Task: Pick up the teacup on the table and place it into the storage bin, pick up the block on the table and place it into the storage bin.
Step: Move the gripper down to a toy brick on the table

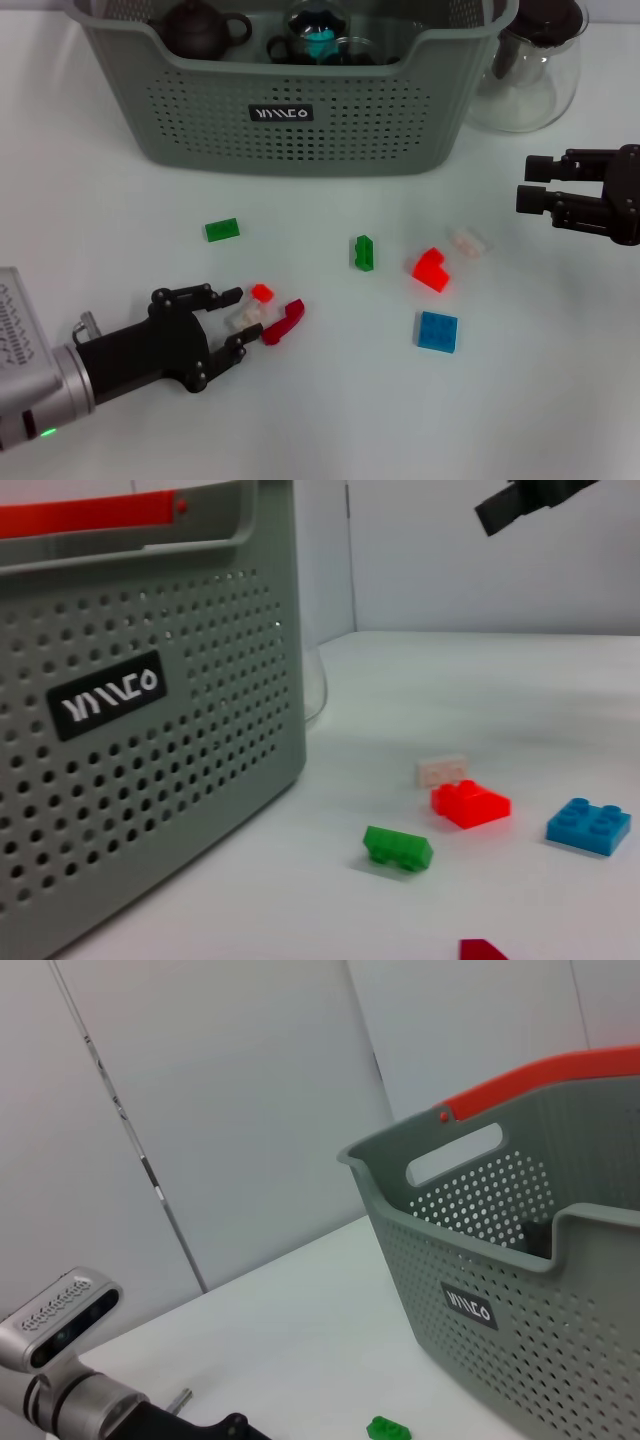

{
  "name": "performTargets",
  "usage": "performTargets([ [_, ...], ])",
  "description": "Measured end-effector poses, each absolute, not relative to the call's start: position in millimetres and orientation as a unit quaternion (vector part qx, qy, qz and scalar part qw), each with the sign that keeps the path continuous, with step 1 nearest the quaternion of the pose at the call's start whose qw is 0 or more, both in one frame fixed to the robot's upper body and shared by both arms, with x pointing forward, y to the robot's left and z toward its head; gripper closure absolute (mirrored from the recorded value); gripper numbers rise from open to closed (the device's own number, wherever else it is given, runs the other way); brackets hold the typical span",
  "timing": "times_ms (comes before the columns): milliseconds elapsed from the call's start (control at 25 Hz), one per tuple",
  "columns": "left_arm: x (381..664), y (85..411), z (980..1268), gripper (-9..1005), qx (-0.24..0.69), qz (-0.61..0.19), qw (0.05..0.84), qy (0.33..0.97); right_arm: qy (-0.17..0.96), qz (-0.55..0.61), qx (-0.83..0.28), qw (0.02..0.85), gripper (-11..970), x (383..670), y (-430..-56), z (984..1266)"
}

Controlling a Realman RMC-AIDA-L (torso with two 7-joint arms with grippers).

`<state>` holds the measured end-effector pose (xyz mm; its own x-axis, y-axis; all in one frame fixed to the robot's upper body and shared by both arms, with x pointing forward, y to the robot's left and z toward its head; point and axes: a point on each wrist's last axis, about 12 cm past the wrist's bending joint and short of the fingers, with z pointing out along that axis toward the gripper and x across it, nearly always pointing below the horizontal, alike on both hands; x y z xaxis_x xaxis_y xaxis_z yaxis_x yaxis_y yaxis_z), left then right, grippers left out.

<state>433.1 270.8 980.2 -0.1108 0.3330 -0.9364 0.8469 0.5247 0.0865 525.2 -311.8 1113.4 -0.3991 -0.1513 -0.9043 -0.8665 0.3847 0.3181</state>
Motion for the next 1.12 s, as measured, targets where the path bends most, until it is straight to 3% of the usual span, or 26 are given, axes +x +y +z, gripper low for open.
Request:
performTargets([
  [440,432.9,271.4,979.1,652,0.415,-0.239,0.525,0.703,0.720,0.427,-0.353,0.418,457,524.5,-312.7,1113.2],
  [1120,432.8,273.0,978.5,654,0.413,-0.235,0.524,0.707,0.721,0.427,-0.352,0.418,459,523.8,-313.2,1112.3],
])
